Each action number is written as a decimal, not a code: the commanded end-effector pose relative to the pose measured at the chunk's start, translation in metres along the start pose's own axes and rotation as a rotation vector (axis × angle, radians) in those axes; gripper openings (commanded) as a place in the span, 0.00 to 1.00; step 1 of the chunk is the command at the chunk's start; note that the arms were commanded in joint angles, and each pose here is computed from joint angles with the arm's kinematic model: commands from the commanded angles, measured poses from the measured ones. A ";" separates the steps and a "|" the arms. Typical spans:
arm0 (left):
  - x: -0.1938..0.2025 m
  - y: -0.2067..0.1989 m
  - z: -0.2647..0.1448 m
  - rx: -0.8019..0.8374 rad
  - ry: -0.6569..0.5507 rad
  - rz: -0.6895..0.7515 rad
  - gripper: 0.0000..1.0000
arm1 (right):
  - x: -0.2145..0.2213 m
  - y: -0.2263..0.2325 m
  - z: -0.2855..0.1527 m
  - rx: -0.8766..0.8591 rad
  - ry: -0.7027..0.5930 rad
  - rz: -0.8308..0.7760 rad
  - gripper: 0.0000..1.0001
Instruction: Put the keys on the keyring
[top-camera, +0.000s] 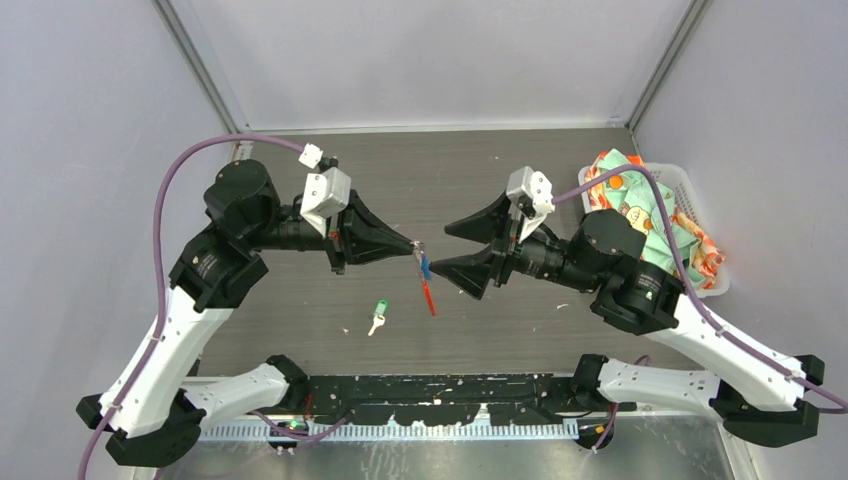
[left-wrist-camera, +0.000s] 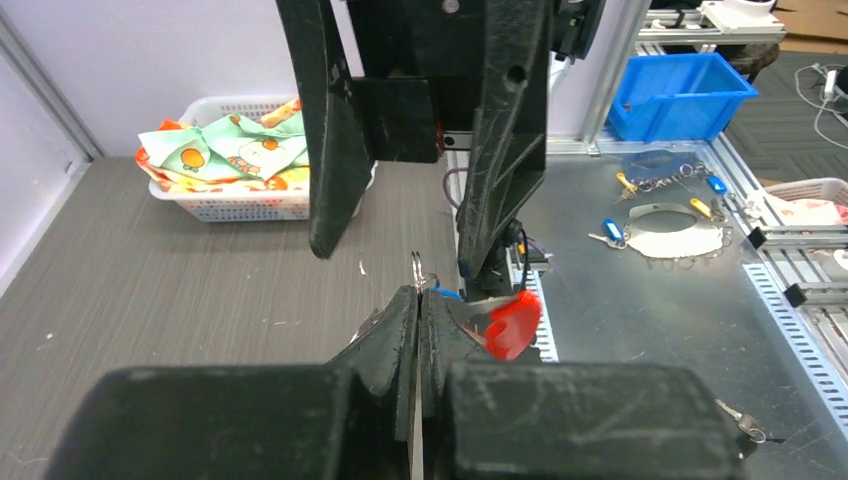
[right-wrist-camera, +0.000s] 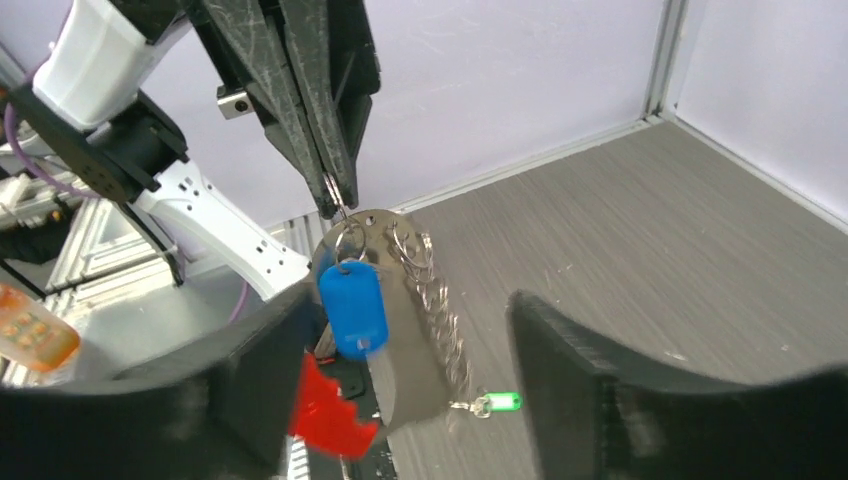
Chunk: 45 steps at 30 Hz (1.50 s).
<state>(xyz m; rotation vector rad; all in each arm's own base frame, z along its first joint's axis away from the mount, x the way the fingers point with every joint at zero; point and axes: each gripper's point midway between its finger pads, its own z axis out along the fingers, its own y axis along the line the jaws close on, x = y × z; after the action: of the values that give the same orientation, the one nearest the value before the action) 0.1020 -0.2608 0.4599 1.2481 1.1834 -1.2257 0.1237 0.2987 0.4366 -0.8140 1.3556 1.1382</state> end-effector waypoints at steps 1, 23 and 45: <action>-0.012 0.010 -0.004 -0.074 -0.033 0.101 0.00 | -0.023 -0.007 -0.021 0.077 -0.084 0.007 0.92; 0.017 0.088 -0.026 -0.520 0.024 0.090 0.00 | 0.066 -0.047 0.021 0.330 0.136 -0.073 1.00; 0.011 0.083 -0.028 -0.514 -0.006 0.093 0.00 | 0.073 -0.033 0.024 0.330 0.120 -0.043 0.99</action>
<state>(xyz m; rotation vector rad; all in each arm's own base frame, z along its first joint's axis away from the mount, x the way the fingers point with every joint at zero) 0.1867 -0.2397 0.4174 0.9421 1.4329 -0.8055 0.1571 0.3209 0.3508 -0.7085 1.5693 0.7575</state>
